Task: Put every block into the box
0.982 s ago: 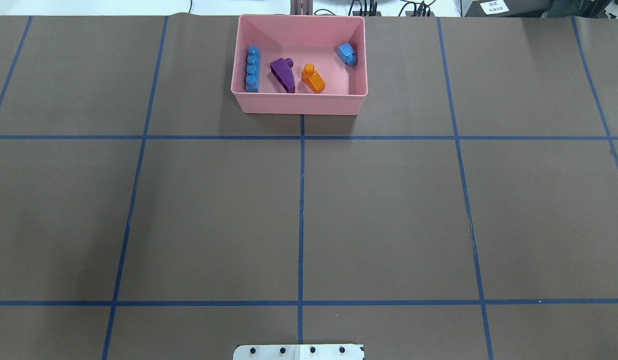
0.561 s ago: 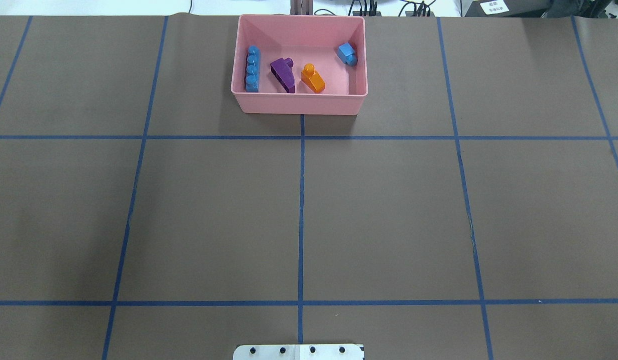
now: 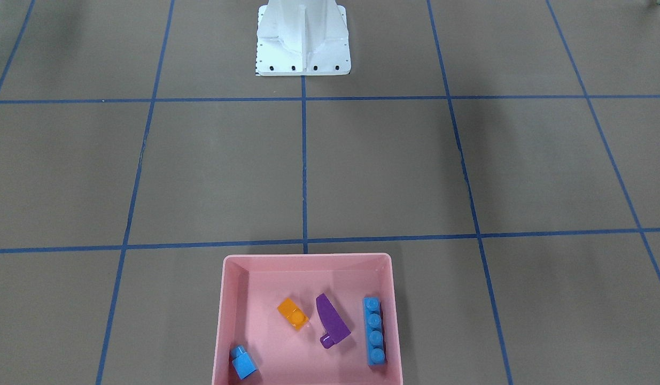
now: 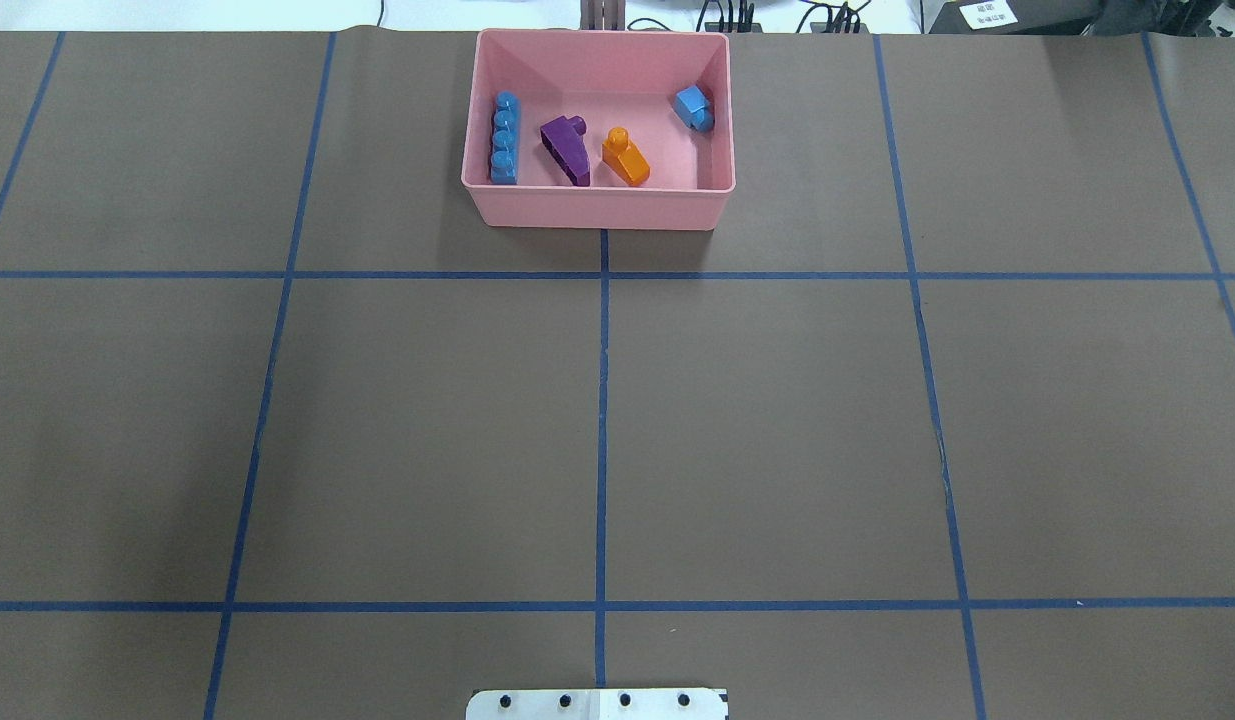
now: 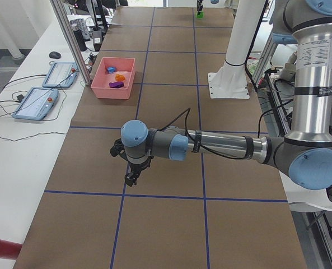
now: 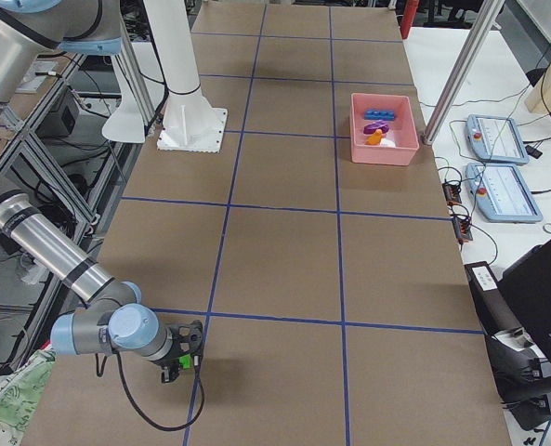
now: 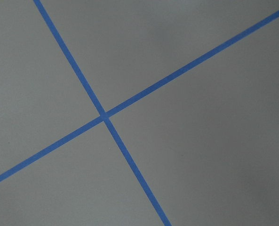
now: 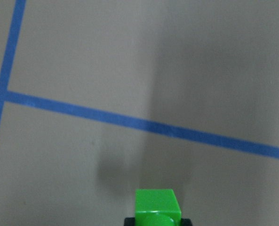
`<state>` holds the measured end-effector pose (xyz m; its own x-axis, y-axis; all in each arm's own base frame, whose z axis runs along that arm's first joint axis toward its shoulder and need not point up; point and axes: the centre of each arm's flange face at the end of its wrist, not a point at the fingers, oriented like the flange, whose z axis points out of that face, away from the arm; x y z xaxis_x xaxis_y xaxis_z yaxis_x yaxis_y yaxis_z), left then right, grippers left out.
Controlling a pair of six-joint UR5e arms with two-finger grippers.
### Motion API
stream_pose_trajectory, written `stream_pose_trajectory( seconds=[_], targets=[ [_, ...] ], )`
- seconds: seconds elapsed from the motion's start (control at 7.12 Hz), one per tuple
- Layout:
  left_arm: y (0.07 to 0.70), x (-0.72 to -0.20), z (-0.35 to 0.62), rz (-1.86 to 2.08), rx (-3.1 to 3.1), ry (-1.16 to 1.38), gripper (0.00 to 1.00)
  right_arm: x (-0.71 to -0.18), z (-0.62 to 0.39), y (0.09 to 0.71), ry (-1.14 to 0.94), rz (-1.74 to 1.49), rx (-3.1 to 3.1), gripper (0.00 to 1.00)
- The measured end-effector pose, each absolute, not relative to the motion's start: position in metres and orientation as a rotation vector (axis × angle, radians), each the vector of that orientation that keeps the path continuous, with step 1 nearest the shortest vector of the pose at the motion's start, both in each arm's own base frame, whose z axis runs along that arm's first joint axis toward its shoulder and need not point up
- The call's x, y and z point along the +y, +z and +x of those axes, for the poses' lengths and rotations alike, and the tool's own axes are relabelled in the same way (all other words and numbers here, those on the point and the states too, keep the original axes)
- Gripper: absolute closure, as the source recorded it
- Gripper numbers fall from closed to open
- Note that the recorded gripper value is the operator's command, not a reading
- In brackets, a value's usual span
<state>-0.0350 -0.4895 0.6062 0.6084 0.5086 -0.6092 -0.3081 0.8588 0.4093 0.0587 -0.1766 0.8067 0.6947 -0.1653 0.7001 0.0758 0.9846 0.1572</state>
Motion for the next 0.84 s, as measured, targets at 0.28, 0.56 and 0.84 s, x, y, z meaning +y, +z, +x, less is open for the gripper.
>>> stream_pose_trajectory(
  seconds=[0.28, 0.56, 0.84],
  targets=[
    [0.612, -0.486, -0.036, 0.231, 0.791, 0.397, 0.00, -0.274, 0.064, 0.728, -0.090, 0.087, -0.793, 1.00],
    [0.627, -0.475, -0.037, 0.164, 0.801, 0.293, 0.00, -0.375, 0.069, 0.660, -0.075, 0.074, -0.790, 1.00],
    [0.636, -0.470, -0.039, 0.136, 0.804, 0.252, 0.00, -0.478, 0.068, 0.572, -0.063, 0.062, -0.788, 1.00]
  ],
)
